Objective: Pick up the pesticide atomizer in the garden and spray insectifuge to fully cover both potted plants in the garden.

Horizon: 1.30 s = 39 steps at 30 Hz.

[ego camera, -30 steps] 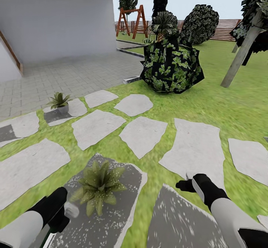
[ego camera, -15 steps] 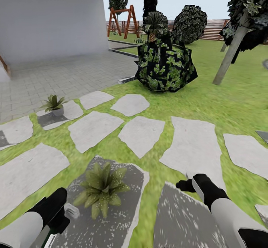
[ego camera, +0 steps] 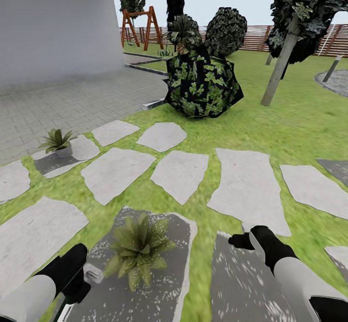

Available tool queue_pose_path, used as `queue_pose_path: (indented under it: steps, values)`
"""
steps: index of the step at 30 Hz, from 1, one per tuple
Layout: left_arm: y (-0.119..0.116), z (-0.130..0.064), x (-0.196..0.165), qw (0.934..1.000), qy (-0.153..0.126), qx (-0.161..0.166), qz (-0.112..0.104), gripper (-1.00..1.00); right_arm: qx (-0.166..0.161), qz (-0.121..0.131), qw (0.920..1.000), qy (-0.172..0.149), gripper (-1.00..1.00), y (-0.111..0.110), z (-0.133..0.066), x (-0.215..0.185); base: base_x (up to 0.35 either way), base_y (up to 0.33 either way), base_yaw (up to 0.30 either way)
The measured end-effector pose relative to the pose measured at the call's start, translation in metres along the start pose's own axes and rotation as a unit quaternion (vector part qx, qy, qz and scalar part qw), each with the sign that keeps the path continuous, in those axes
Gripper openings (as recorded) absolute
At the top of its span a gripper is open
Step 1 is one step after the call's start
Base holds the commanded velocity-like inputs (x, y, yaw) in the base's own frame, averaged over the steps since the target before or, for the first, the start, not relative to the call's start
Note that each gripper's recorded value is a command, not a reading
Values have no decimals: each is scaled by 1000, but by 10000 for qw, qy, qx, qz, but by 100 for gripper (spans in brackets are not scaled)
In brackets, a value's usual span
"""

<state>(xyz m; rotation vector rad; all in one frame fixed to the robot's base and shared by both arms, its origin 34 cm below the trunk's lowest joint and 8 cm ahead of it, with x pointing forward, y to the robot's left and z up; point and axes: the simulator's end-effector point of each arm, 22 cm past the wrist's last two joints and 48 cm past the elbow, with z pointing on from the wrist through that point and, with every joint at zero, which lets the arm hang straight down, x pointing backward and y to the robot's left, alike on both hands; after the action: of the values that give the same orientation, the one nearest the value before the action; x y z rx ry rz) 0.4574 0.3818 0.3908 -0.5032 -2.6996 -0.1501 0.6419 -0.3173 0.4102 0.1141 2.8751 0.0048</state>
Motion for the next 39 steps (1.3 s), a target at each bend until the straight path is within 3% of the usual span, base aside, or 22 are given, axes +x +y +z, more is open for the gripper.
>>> queue_pose_path:
  steps: [14,28,39]
  values:
    - [0,0,-1,10000,-9,1,2,-100,-1,10,10000,0,100,0,0,0,-103,284,-241]
    - [0,-1,-2,10000,-30,-1,3,-100,-2,11,10000,-2,100,0,0,0,52,93,-267]
    - [0,-1,-2,10000,-31,-1,6,-100,-2,20,10000,1,100,0,0,0,65,128,-146]
